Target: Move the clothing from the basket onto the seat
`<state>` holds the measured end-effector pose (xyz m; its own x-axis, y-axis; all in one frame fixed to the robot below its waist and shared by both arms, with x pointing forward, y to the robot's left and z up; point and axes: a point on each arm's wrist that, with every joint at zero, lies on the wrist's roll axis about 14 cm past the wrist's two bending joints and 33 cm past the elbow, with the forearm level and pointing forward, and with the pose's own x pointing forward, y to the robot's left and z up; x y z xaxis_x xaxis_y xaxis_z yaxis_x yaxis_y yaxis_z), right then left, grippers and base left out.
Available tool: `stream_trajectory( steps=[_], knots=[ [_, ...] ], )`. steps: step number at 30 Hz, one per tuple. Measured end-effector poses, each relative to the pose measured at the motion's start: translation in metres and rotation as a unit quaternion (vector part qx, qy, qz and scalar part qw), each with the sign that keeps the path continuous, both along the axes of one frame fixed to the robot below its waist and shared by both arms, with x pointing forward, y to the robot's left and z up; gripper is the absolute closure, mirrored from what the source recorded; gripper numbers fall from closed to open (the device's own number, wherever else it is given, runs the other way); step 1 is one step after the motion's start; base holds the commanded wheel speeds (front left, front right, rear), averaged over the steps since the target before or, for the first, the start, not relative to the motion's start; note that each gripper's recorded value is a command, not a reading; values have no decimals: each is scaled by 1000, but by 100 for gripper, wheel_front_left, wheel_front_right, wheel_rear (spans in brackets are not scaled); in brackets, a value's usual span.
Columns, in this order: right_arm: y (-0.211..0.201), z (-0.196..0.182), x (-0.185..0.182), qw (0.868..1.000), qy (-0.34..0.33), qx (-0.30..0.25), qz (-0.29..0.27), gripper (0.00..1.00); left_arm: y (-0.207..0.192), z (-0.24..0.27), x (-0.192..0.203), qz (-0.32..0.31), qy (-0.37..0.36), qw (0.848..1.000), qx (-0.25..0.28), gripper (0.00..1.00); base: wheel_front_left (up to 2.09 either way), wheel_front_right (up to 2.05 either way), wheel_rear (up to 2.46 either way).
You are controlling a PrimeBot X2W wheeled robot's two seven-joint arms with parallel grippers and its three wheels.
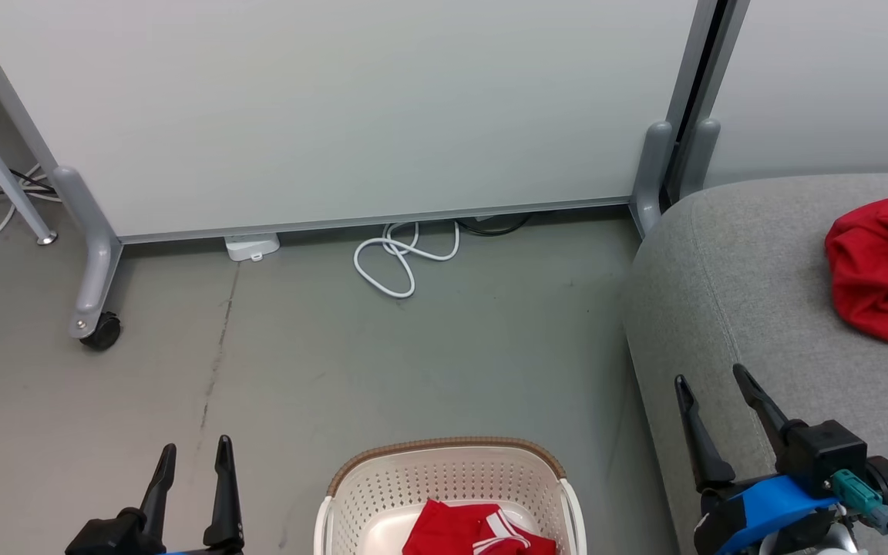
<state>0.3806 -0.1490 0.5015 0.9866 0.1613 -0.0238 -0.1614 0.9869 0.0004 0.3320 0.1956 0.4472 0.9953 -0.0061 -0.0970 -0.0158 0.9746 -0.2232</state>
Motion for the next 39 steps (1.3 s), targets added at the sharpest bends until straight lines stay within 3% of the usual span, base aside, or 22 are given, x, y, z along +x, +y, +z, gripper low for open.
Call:
stream_trajectory(
  steps=[10,20,28,35,39],
  knots=[
    [4,-11,4,1000,17,0,6,0,-15,-11,12,-27,18,999,4,0,0,0,0],
    [-2,-21,36,1000,22,-6,0,0,-77,-75,58,-133,105,986,-1,0,0,0,0],
    [-14,-45,57,999,40,-21,-9,0,-136,-171,63,-226,240,944,-12,0,0,0,0],
    [-26,-73,68,997,66,-31,-20,0,-181,-229,67,-291,315,903,-15,0,0,0,0],
    [-28,-88,73,996,77,-34,-19,0,-198,-258,53,-341,359,869,4,0,0,0,0]
  ],
)
